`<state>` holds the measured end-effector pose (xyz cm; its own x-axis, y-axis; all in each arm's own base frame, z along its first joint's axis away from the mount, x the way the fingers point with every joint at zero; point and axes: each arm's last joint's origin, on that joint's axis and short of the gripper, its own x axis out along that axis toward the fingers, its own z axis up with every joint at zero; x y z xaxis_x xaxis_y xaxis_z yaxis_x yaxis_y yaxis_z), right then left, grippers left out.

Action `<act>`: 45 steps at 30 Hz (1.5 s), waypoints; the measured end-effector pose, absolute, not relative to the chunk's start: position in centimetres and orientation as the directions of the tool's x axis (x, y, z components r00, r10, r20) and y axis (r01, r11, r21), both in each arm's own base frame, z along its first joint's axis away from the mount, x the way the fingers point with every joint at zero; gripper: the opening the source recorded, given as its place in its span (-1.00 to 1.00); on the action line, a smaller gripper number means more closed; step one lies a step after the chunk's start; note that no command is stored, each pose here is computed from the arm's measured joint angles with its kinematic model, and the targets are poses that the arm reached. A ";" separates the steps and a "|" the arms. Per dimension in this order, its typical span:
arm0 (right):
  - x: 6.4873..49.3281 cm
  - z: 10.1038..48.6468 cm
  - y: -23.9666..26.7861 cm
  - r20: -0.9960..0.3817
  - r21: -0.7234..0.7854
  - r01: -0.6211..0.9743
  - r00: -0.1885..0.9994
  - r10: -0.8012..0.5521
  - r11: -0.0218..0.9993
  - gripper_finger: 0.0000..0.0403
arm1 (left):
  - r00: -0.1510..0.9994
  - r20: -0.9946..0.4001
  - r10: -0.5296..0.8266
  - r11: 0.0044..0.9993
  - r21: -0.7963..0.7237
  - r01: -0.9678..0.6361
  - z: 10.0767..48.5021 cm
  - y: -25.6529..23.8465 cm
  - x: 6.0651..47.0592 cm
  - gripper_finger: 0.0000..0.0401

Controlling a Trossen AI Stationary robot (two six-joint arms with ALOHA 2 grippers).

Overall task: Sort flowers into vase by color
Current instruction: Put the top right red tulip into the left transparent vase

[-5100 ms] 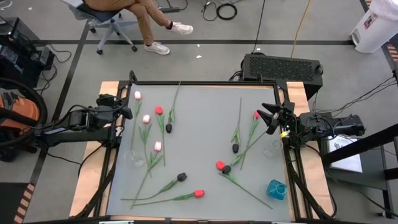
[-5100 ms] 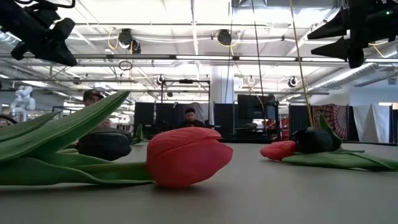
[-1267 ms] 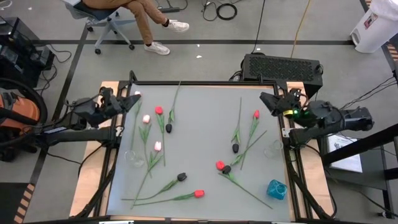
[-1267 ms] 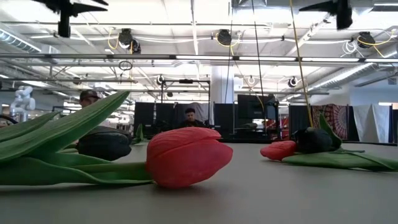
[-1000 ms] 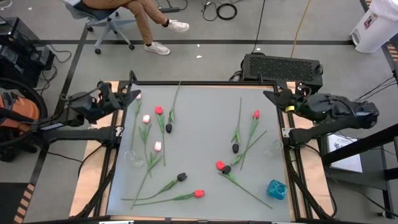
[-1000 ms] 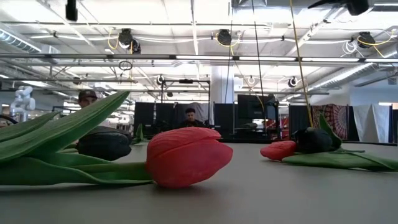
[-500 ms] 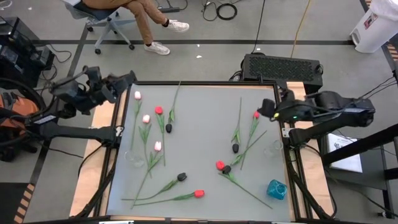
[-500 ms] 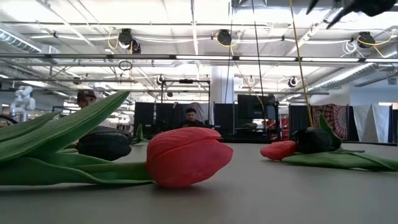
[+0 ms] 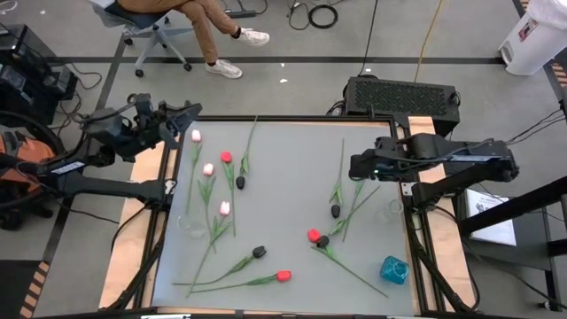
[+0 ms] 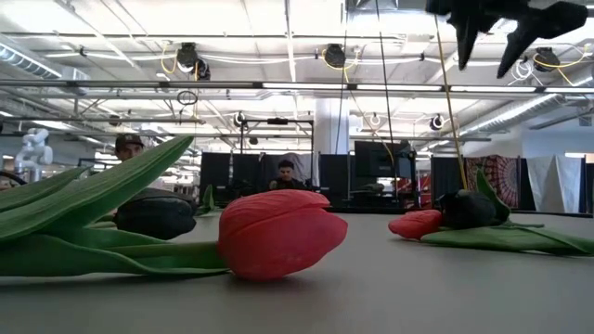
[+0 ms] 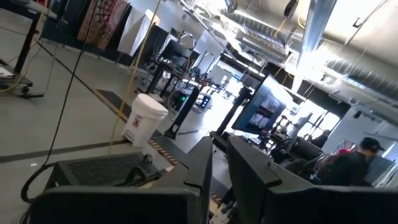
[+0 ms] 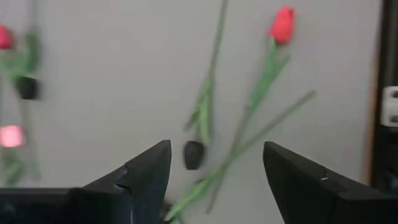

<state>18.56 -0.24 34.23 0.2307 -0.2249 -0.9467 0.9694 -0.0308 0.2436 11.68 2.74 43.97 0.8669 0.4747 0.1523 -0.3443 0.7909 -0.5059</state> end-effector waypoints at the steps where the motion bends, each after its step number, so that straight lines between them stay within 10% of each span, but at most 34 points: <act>1: 18.8 34.0 -0.3 -0.953 0.217 0.976 0.206 -0.223 -0.025 0.23 | 0.867 0.151 0.475 0.791 -0.506 -0.345 44.0 2.7 11.7 -0.72; 26: 20.1 28.2 -3.5 -0.972 -0.104 0.989 -0.079 -0.223 0.103 0.23 | 0.907 0.152 0.393 0.825 -0.493 -0.275 43.9 2.5 11.8 -0.72; 45: 15.8 19.6 -2.7 -0.989 0.058 0.998 0.053 -0.137 -0.029 0.23 | 0.903 0.137 0.408 0.819 -0.492 -0.296 43.8 2.6 12.2 -0.72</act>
<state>15.77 -2.68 19.64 0.0533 -0.1365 -0.9892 0.9979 -0.0291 0.0577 12.24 2.62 43.78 0.9025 0.4083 0.1371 -0.2955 0.8187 -0.4923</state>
